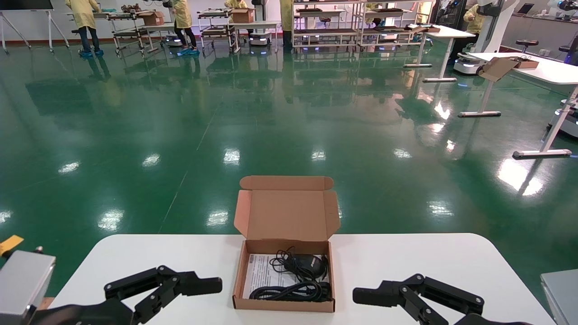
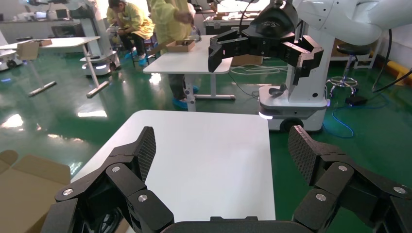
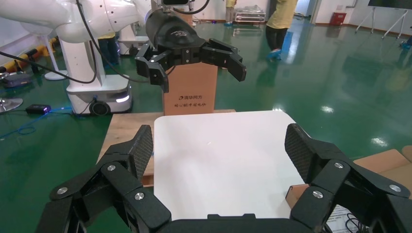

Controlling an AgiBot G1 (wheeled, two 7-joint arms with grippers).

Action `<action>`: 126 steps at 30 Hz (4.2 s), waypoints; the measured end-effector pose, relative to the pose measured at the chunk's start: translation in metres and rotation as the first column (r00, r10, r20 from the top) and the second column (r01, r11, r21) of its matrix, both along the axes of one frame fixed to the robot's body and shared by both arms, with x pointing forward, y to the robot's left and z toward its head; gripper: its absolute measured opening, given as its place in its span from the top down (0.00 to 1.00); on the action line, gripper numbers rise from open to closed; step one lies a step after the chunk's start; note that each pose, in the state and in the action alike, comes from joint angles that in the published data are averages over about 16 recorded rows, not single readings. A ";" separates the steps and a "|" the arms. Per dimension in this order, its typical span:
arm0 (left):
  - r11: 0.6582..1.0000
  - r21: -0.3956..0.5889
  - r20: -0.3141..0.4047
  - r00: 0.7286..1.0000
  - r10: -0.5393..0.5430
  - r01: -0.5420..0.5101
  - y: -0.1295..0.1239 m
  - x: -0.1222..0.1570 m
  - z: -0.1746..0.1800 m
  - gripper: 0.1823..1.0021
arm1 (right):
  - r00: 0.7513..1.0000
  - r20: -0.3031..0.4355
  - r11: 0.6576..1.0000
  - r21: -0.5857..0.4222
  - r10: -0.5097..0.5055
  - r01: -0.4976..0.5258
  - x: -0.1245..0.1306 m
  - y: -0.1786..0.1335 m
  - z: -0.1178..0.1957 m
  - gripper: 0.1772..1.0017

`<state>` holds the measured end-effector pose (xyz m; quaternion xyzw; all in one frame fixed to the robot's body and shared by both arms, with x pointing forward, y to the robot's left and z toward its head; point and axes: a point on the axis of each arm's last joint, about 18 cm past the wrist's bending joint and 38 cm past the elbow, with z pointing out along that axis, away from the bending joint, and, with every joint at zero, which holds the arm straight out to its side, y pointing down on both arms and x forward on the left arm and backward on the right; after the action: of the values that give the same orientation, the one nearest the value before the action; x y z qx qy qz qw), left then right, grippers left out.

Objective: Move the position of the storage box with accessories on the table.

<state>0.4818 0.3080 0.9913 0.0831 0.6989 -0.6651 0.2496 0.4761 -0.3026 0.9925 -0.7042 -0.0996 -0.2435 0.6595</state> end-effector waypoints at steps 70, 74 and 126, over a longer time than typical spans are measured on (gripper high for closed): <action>1.000 0.000 0.000 1.000 0.001 -0.001 0.000 0.000 0.000 0.00 | 0.672 -0.452 0.806 -0.244 -0.587 0.540 0.169 -0.026 0.099 0.00; 1.000 0.000 0.000 1.000 0.001 -0.001 0.000 0.000 0.000 0.00 | 0.617 -0.504 0.781 -0.222 -0.604 0.584 0.176 -0.033 0.095 0.00; 1.000 0.000 0.000 1.000 0.001 -0.001 0.000 0.000 0.000 0.00 | 0.244 -0.671 0.523 -0.249 -0.700 0.815 0.286 0.079 0.012 0.00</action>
<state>0.4819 0.3081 0.9913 0.0828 0.6989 -0.6651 0.2498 0.7624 -0.2239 1.0044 -0.6440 0.5310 -0.2484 0.4915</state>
